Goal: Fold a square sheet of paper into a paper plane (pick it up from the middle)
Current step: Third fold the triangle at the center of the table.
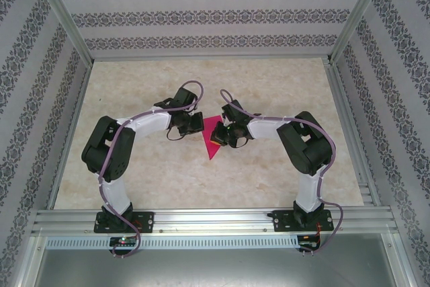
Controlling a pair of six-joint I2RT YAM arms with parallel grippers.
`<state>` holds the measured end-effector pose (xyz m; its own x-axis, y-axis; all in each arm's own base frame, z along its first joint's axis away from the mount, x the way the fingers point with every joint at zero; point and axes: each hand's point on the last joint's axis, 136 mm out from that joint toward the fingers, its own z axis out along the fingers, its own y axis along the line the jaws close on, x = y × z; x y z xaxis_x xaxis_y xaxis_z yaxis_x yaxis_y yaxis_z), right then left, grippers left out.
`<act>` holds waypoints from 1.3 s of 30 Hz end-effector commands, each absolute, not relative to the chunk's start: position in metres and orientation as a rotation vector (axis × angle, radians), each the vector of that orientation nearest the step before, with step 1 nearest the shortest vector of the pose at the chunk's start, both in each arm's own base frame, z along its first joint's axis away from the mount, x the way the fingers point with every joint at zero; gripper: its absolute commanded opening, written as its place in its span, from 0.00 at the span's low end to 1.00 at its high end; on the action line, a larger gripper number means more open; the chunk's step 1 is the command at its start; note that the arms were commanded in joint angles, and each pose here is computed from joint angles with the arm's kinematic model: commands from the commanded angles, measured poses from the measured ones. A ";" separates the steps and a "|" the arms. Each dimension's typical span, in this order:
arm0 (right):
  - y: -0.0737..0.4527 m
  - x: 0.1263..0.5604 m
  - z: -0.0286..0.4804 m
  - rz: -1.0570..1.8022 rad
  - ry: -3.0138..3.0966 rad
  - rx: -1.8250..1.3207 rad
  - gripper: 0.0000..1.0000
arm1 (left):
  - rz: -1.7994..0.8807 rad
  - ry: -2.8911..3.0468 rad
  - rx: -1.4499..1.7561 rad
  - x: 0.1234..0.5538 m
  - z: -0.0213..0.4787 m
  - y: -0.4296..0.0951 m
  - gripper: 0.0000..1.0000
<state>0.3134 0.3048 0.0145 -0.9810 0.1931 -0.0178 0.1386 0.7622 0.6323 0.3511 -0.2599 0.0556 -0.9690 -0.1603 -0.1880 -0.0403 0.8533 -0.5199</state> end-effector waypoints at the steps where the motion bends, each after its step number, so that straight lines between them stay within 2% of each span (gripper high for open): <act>1: 0.296 0.309 0.001 0.959 2.907 0.283 0.04 | -0.851 2.829 -0.115 0.340 0.047 -0.277 0.03; 15: 0.291 0.311 0.000 0.947 2.897 0.327 0.02 | -0.769 2.914 -0.103 0.319 0.023 -0.280 0.00; 39: 0.293 0.313 0.003 0.999 2.872 0.344 0.00 | -0.647 2.985 -0.102 0.307 -0.001 -0.271 0.00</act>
<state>0.3141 0.3035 0.0134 -0.9792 0.2023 -0.0150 0.1451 0.7502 0.6451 0.3257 -0.2752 0.0203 -0.9867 -0.1029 -0.1257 -0.0309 0.8787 -0.4764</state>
